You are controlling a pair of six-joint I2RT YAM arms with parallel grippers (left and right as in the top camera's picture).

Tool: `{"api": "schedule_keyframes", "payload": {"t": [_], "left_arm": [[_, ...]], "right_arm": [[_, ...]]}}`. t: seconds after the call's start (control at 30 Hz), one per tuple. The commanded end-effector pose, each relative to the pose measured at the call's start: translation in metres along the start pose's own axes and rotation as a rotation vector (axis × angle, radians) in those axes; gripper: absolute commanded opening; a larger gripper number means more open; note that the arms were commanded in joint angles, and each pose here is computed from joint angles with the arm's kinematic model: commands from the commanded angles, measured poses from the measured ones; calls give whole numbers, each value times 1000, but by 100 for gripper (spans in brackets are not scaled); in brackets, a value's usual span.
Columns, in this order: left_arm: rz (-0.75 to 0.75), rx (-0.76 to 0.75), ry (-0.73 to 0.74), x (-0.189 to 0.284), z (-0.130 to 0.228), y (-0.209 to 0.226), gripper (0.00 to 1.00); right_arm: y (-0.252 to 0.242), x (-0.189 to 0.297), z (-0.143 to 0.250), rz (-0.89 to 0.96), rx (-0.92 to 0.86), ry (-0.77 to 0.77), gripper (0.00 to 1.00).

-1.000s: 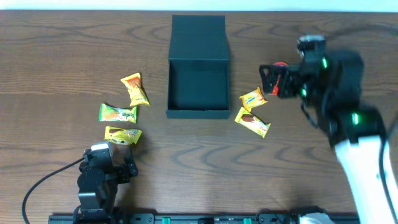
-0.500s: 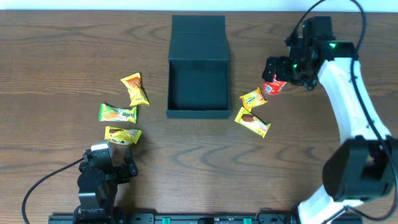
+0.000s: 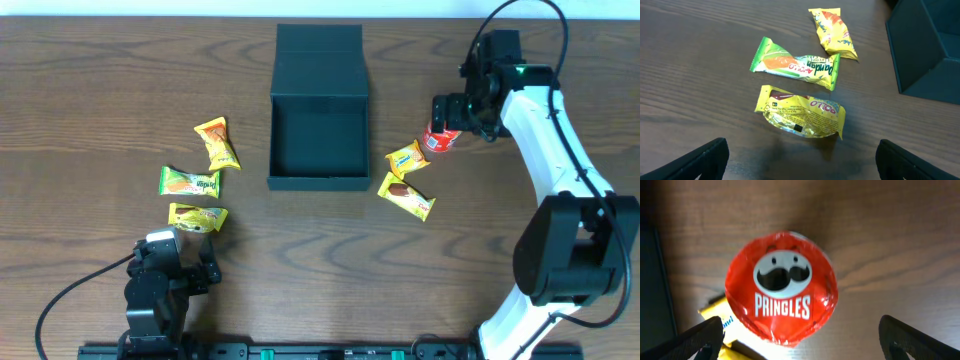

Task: Pack container
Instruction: 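Reach the right gripper to the red Pringles can and grasp it, then lift the Pringles can and carry it over the black box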

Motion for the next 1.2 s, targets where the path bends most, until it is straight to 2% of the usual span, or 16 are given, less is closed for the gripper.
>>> {"api": "schedule_keyframes", "payload": {"t": [0.0,0.23,0.43,0.77,0.9,1.0,1.1,1.17], "left_arm": [[-5,-8,5,-1,2,1,95],[-5,-8,5,-1,2,1,95],[-5,-8,5,-1,2,1,95],[-5,-8,5,-1,2,1,95],[-5,-8,5,-1,2,1,95],[-5,-8,5,-1,2,1,95],[-5,-8,5,-1,2,1,95],[-5,-8,5,-1,2,1,95]], "right_arm": [[-2,6,-10,3,8,-37,99],[10,-1,-12,-63,10,-32,99],[9,-22,-5,-55,11,17,99],[11,-35,-10,-57,12,9,98],[11,-35,-11,-58,11,3,82],[11,-35,-11,-59,12,3,82],[12,-35,-11,-59,13,3,73],[12,-35,-10,-59,12,5,70]]}}
Point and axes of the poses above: each gripper's point midway between its finger pads, its own x axis back along the fingers, its own y axis along the line the jaws close on, z = x × y, the point moved 1 cm from there along x, back along the fingers, and after that the axes turned 7 degrees about -x, right-handed, at the moved point
